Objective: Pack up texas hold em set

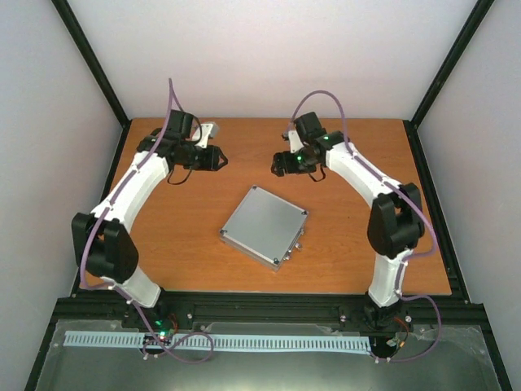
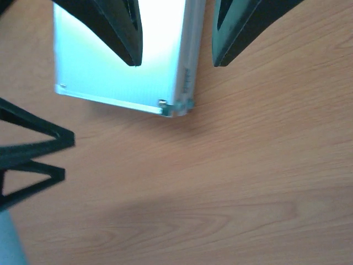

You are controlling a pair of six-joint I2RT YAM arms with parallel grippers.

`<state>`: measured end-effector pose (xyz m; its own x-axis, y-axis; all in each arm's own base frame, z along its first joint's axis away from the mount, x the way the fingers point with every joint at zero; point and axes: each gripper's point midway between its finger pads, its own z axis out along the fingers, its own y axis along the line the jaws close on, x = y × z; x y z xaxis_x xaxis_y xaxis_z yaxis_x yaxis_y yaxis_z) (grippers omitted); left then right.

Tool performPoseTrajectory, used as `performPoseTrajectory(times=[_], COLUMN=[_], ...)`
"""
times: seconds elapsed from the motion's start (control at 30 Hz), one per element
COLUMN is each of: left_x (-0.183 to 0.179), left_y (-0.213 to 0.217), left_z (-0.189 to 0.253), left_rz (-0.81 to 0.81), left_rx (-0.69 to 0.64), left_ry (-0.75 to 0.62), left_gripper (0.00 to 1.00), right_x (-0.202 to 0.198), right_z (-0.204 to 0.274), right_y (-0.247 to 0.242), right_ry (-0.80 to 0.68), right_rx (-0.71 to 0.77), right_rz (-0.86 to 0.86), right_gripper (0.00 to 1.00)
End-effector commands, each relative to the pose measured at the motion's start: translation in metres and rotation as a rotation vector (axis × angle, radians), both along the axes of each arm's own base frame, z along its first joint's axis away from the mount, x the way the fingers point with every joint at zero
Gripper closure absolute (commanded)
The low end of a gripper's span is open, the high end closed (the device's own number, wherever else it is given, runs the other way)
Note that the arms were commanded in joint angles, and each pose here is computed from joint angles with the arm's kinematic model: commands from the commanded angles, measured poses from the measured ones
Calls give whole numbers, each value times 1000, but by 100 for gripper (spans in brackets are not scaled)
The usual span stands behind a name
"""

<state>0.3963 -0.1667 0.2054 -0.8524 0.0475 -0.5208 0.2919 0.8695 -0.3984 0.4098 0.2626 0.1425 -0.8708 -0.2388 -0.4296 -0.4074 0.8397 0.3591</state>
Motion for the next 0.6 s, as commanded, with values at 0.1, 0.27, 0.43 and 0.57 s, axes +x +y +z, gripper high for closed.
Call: performPoseTrajectory(times=[0.1, 0.27, 0.43, 0.57], left_x=[-68, -89, -95, -106], left_y=[-67, -90, -103, -117], left_z=[26, 11, 0, -23], left_rz=[-312, -373, -403, -446], left_rx=[-132, -158, -144, -135], left_ry=[2, 28, 45, 75], left_gripper=[68, 89, 99, 99], right_x=[-53, -112, -153, -179], right_z=[-8, -24, -36, -52], right_y=[-49, -63, -71, -69], right_ry=[75, 154, 226, 292], right_rx=[-112, -27, 79, 159], right_rz=[-133, -168, -220, -226], right_gripper=[15, 17, 19, 20])
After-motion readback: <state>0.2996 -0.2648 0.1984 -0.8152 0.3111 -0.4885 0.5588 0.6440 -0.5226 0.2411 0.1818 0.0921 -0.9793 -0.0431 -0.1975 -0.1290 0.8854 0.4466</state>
